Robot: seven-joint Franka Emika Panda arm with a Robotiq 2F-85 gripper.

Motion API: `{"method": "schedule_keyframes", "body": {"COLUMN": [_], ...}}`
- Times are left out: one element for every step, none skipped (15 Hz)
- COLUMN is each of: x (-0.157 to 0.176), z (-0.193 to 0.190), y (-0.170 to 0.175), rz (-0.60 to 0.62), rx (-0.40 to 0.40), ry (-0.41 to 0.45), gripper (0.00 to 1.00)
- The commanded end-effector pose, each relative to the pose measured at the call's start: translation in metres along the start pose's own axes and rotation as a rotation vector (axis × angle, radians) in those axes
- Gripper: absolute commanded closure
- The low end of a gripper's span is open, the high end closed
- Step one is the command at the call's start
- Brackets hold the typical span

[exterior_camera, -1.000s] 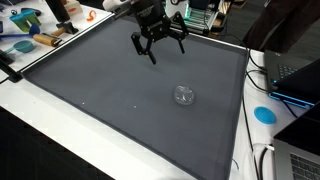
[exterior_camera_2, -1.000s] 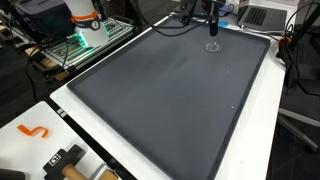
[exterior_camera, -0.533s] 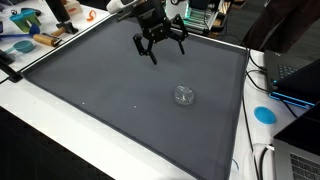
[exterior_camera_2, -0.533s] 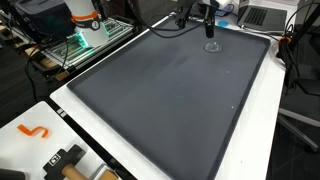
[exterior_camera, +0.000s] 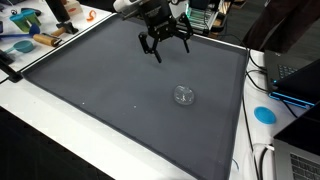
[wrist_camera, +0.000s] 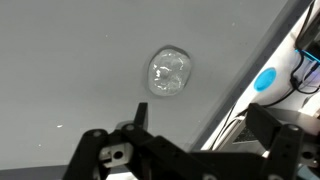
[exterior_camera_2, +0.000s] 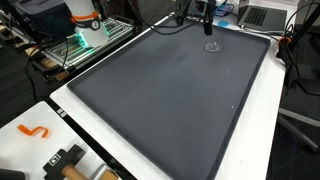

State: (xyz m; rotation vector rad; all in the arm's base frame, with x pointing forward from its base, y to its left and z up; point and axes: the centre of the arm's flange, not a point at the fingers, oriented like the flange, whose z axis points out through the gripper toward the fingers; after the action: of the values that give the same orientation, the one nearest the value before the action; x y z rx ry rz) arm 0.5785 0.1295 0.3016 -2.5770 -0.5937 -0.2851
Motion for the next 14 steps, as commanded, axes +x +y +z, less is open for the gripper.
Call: {"method": "schedule_keyframes", "body": {"x": [-0.011,-0.01,-0.009,-0.008,-0.007,-0.005,-0.003,0.0,0.002,0.004,0.008,0.011,0.015,0.018], "z": [-0.004,-0.005,-0.006,-0.007,-0.008,-0.009,-0.01,-0.011,-0.012,-0.013,-0.014,-0.014,-0.013,-0.013], "y": [-0.022,-0.027,-0.032,-0.038,-0.044,-0.05,-0.057,-0.064,-0.071,-0.077,-0.084,-0.09,-0.096,-0.102], "rz": [0.016,0.017,0.021,0.03,0.037,0.049,0.063,0.076,0.094,0.109,0.138,0.161,0.19,0.212], "rx": [-0.022,-0.032,-0.036,-0.041,-0.045,-0.05,-0.053,-0.054,-0.06,-0.064,-0.071,-0.086,-0.106,-0.122], "ry": [0.021,0.02,0.021,0.021,0.023,0.022,0.023,0.017,0.014,0.01,0.005,-0.002,-0.009,-0.015], "gripper": [0.0,0.0,0.0,0.0,0.0,0.0,0.0,0.0,0.0,0.0,0.0,0.0,0.0,0.0]}}
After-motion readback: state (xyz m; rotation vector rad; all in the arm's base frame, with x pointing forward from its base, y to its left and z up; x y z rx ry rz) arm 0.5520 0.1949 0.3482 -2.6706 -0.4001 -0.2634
